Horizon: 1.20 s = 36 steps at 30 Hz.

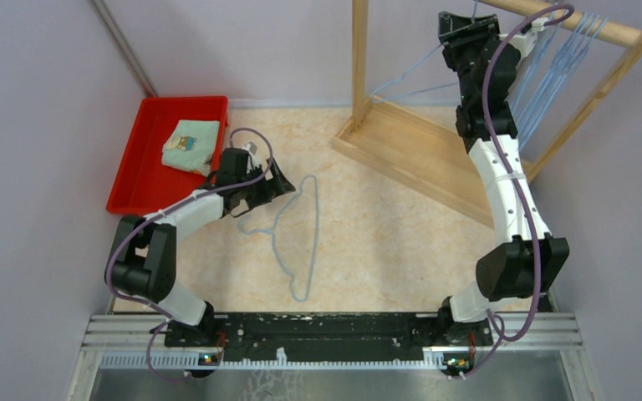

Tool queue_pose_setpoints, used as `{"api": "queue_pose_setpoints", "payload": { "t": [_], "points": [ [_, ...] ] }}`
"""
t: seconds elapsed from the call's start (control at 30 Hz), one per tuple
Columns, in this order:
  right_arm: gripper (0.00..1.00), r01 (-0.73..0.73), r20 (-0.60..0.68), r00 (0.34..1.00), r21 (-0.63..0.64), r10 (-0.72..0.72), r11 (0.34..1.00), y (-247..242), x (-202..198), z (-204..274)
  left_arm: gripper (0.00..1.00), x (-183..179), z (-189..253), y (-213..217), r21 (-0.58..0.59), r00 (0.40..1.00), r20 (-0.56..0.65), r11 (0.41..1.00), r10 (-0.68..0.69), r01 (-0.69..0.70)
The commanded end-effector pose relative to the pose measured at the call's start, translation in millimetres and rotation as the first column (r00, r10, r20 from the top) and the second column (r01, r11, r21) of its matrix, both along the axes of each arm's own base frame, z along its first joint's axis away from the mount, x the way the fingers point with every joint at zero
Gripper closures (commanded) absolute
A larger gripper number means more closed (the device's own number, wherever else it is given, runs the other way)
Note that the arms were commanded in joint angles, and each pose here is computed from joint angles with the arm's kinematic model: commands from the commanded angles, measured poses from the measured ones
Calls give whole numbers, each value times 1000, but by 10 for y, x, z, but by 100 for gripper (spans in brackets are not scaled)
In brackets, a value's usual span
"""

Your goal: Organize the hangers

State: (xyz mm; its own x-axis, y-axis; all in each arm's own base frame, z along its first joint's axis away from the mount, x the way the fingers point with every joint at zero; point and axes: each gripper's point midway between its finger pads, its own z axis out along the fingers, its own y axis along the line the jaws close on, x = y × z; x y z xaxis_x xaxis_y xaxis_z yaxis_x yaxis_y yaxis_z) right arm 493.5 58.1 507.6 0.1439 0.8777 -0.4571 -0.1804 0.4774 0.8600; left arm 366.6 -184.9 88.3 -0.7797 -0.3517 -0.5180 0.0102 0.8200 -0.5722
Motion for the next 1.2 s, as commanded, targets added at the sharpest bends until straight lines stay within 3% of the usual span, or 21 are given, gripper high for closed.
{"api": "queue_pose_setpoints", "payload": {
  "t": [0.0,0.3,0.43,0.67,0.93,1.17],
  "points": [
    [50,-17,56,998,-26,19,1000,-1,-246,281,0,17,51,-3,-22,1000,21,1000,2,-2],
    [36,-62,-62,996,-87,57,994,72,-310,-77,0,-2,52,-6,-24,1000,24,1000,-3,3],
    [35,-85,-126,990,-119,70,989,99,-341,-302,0,5,49,-11,-25,1000,25,1000,-7,7],
    [29,-60,-270,963,-273,-16,960,15,-435,-657,0,56,77,-42,-31,999,30,999,-13,14],
    [28,-121,-405,903,-560,-142,820,23,-653,-1085,0,106,73,-69,-33,999,27,999,-22,23],
    [27,-69,-340,899,-733,-276,677,-59,-1015,-967,0,150,32,-101,-42,1000,15,999,-25,26]
  ]
}}
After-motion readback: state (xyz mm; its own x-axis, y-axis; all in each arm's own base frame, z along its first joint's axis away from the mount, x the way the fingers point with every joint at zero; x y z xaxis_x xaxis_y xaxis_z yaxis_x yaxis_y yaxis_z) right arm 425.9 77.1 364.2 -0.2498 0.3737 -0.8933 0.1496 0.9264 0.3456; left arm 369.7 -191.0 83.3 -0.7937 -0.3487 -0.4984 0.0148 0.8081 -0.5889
